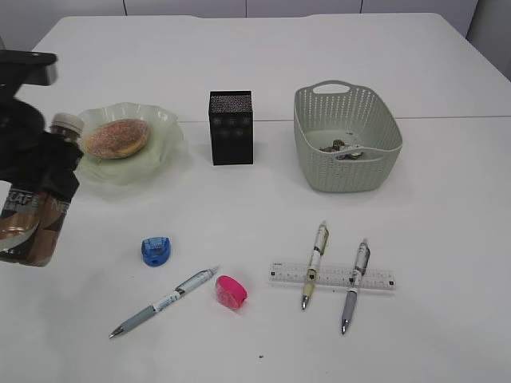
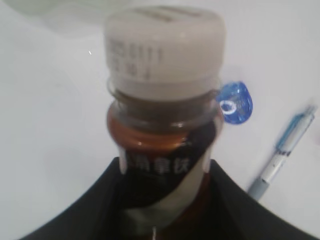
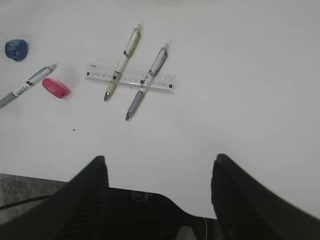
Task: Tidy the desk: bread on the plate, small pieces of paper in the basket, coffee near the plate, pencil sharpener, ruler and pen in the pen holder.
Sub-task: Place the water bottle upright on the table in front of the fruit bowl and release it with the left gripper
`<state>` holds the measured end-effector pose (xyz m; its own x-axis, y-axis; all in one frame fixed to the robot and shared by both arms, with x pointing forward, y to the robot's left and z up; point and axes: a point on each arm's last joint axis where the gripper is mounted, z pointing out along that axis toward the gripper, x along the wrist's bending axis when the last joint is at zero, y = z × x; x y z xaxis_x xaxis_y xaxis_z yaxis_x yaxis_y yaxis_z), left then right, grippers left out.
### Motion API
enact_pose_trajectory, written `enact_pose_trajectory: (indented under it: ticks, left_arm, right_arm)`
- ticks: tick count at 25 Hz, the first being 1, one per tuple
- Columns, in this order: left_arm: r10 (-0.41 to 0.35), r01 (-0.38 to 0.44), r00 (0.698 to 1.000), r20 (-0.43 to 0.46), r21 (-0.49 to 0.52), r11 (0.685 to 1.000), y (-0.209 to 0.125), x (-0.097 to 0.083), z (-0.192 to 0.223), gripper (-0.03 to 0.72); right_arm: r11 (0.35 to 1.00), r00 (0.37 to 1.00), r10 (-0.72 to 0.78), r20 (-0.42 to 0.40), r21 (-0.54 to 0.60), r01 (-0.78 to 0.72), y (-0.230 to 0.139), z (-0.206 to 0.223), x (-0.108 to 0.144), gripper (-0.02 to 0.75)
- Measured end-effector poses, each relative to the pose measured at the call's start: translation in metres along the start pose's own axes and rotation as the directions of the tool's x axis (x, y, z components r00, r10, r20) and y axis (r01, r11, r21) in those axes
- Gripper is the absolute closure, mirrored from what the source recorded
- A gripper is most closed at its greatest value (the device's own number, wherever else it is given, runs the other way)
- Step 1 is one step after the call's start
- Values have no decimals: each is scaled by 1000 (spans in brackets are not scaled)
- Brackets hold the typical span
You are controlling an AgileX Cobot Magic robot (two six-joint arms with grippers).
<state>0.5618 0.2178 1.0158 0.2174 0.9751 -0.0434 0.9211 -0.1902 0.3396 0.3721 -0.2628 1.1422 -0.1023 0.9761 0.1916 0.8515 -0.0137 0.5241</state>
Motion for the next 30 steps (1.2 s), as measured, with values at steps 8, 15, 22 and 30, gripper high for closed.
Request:
enact_pose_trajectory:
  ticks: [8, 15, 22, 30]
  left_arm:
    - [-93, 66, 995, -19, -568, 821, -102, 25, -21, 384]
    - [-94, 59, 995, -20, -651, 757, -118, 25, -22, 384]
    - [-180, 133, 983, 19, -755, 643, -101, 31, -13, 384]
    - [-197, 92, 980, -26, -818, 568, -82, 40, 44, 383]
  right_arm:
    - [1000, 1000, 0, 0, 0, 0, 0, 0, 0, 260]
    - [1000, 1000, -2, 4, -14, 2, 1, 0, 0, 260]
    - [1000, 1000, -5, 6, -29, 5, 3, 0, -1, 260]
    - [999, 1000, -9, 16, -36, 10, 3, 0, -2, 260]
